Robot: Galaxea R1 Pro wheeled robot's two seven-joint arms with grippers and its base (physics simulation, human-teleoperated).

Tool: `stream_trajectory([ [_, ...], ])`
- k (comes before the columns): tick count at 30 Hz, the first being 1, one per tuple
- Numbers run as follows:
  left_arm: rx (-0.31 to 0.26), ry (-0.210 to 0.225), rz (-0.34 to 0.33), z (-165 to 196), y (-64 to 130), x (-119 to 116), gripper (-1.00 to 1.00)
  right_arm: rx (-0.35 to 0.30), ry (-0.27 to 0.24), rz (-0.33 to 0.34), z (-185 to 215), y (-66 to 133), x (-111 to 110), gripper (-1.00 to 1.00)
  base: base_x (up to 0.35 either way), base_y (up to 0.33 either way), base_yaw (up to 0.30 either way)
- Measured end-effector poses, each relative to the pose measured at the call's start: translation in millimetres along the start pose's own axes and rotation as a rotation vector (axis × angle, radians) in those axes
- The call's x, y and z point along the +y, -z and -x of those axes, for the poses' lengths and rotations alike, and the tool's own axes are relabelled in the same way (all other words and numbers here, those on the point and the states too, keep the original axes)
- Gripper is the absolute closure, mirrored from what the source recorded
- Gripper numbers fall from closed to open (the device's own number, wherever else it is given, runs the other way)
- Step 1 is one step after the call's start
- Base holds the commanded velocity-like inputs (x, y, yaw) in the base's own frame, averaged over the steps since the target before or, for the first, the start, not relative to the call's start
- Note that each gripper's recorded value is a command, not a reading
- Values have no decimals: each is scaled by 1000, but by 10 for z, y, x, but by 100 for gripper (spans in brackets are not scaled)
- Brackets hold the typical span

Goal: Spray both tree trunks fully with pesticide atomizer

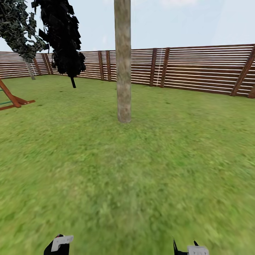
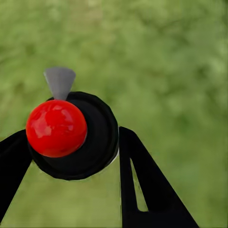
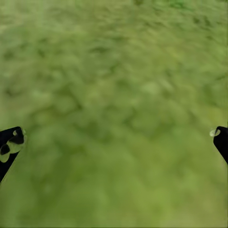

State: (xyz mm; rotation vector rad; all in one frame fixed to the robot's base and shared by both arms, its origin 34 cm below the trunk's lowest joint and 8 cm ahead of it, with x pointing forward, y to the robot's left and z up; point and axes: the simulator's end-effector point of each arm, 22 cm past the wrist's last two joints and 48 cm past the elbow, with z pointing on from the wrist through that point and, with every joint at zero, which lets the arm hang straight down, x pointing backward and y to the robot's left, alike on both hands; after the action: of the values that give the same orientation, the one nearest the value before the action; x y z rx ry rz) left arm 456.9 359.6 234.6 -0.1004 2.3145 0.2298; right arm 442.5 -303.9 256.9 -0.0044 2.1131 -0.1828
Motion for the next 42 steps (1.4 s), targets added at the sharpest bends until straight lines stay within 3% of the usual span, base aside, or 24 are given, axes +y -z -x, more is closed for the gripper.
stream_trajectory([
  [7,0,0,0,0,0,-2,100,0,-1,-3,0,0,-6,-100,340,0,170],
  [42,0,0,0,0,0,-3,100,0,4,-4,0,-3,-36,-100,340,0,2],
])
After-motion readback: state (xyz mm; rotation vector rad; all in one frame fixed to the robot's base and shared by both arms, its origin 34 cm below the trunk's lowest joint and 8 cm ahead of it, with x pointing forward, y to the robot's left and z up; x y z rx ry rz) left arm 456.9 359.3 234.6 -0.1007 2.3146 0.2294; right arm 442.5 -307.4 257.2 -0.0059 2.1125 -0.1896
